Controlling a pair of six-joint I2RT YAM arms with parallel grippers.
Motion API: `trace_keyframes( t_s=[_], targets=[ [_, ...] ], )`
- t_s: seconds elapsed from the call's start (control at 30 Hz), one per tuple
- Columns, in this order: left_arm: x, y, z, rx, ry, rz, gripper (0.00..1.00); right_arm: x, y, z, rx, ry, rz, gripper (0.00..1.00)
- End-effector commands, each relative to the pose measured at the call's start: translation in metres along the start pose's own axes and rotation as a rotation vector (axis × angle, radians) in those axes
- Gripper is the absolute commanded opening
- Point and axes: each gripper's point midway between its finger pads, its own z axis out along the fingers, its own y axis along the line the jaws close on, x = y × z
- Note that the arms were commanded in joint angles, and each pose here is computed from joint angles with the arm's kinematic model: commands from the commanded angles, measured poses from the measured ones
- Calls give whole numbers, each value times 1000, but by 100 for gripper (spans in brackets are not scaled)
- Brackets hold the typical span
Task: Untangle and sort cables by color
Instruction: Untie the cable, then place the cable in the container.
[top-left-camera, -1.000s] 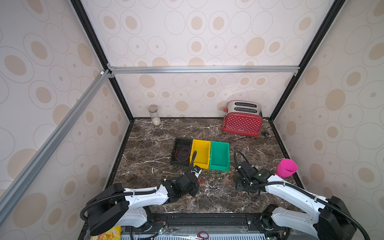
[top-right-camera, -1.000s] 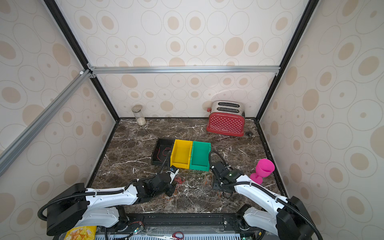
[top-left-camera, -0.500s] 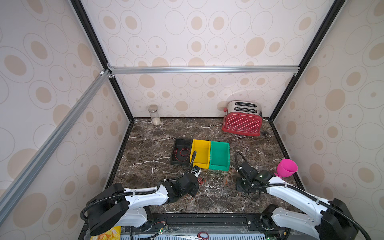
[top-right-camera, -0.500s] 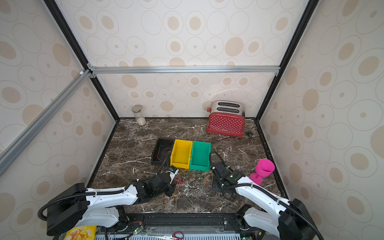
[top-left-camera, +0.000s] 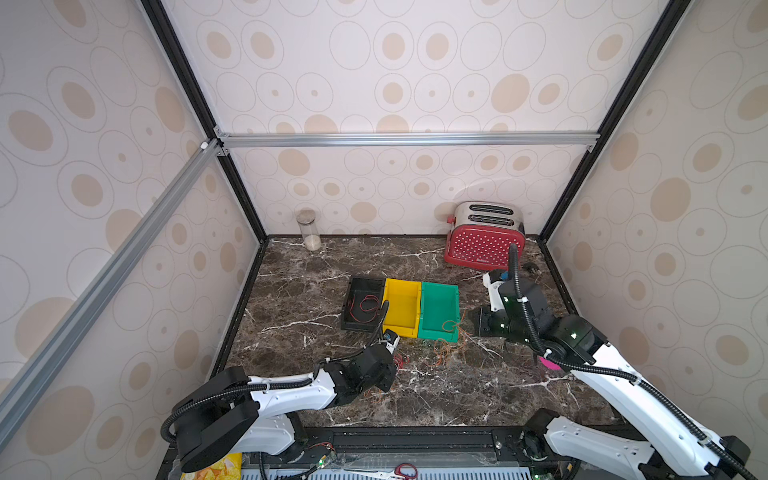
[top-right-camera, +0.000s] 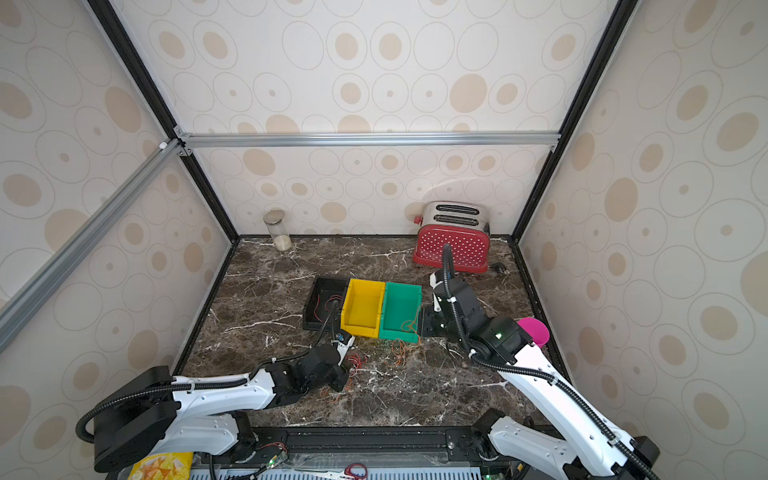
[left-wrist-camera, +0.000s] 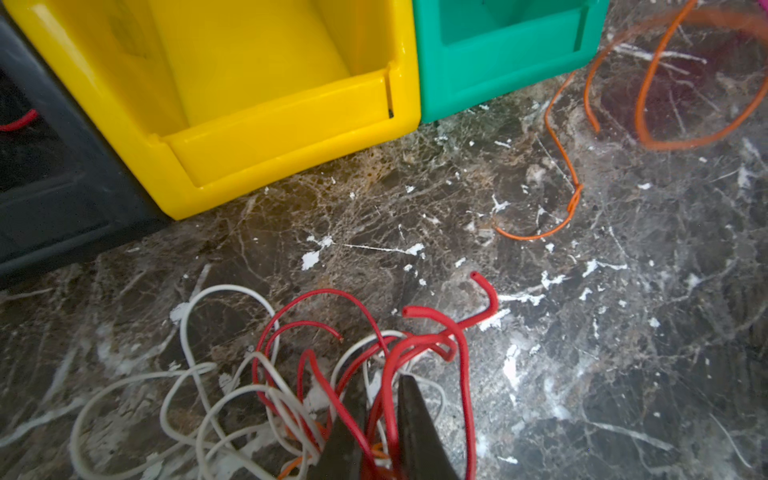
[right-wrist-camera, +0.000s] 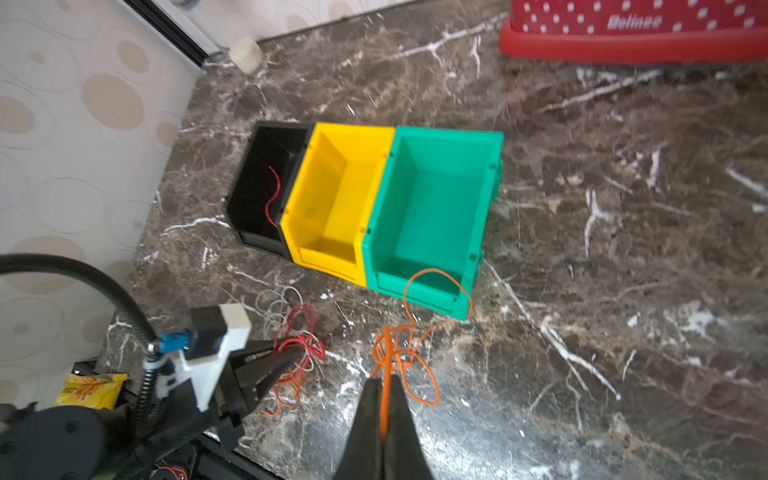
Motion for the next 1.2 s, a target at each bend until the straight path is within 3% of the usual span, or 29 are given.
trace_keyframes(
  t_s=[0.0,0.2,0.4,0.63,1.0,1.17],
  targets=[
    [-2,4,0,-7,-14,-32,16,-29,21,-8,-43,-53,-94,0],
    [-3,5,-2,-7,-22,-37,16,-82,57,-21,-114,-142,-168,0],
    [-3,8,-2,-9,-24,-40,16,-117,69,-26,-89,-211,-216,0],
    [-2,8,-2,-5,-23,-42,16,-124,62,1,-15,-204,-241,0],
    [1,7,1,1,-13,-47,16,-132,13,34,139,-205,-198,0],
    [3,7,3,1,-5,-52,16,-128,8,46,134,-190,-181,0]
  ],
)
